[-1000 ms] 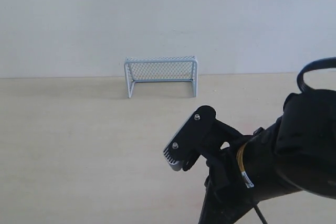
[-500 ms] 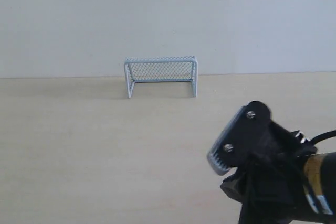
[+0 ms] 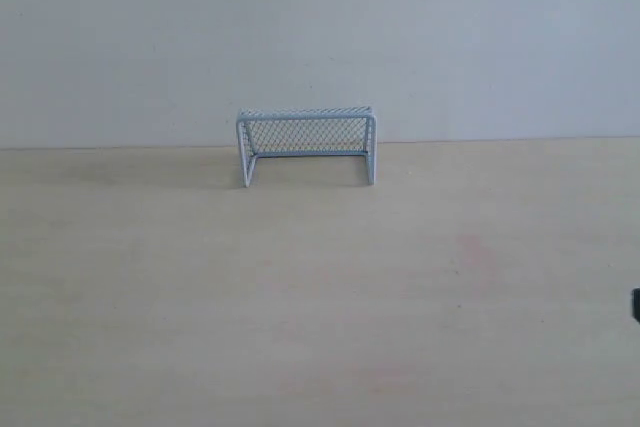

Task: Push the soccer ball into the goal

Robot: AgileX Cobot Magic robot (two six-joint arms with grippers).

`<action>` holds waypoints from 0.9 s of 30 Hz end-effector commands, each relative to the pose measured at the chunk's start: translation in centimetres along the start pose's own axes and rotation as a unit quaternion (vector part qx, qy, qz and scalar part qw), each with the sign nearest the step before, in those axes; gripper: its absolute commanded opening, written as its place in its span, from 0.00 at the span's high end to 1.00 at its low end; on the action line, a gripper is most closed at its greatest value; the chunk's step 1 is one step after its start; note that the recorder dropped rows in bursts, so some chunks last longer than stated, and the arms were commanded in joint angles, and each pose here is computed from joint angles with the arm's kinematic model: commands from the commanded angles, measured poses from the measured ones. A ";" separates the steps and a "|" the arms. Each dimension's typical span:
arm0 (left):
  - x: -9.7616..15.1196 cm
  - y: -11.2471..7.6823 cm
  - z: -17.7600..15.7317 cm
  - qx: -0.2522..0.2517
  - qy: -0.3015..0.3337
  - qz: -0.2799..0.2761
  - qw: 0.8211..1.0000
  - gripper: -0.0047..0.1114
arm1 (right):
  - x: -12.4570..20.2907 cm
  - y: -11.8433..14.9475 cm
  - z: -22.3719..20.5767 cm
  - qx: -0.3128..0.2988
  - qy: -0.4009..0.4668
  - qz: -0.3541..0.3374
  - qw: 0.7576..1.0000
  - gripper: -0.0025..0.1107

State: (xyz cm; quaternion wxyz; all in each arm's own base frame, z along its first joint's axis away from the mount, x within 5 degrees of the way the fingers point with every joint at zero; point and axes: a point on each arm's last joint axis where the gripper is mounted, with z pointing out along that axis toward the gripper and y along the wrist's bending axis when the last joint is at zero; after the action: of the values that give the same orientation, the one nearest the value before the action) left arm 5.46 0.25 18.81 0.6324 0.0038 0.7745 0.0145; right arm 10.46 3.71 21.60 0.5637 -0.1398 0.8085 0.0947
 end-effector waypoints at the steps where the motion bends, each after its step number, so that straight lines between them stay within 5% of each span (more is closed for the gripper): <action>1: 0.1 0.0 0.0 -0.002 0.001 0.003 1.000 0.92 | 1.3 -0.8 -1.8 0.043 -0.059 0.016 0.997 0.98; 11: 0.1 0.0 0.0 -0.002 0.001 0.003 1.000 0.92 | 2.4 -0.7 -5.0 0.060 -0.204 0.011 0.977 0.98; 27: 0.1 0.0 0.0 -0.003 -0.001 0.007 1.000 0.92 | 2.6 -1.6 -5.1 0.128 -0.203 0.056 0.969 0.98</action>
State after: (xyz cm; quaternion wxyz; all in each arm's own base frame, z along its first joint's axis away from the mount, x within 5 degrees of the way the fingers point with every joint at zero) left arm 5.46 0.27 18.81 0.6325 0.0064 0.7744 0.0184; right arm 5.64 0.37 21.15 0.7251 -0.0114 0.6873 0.0412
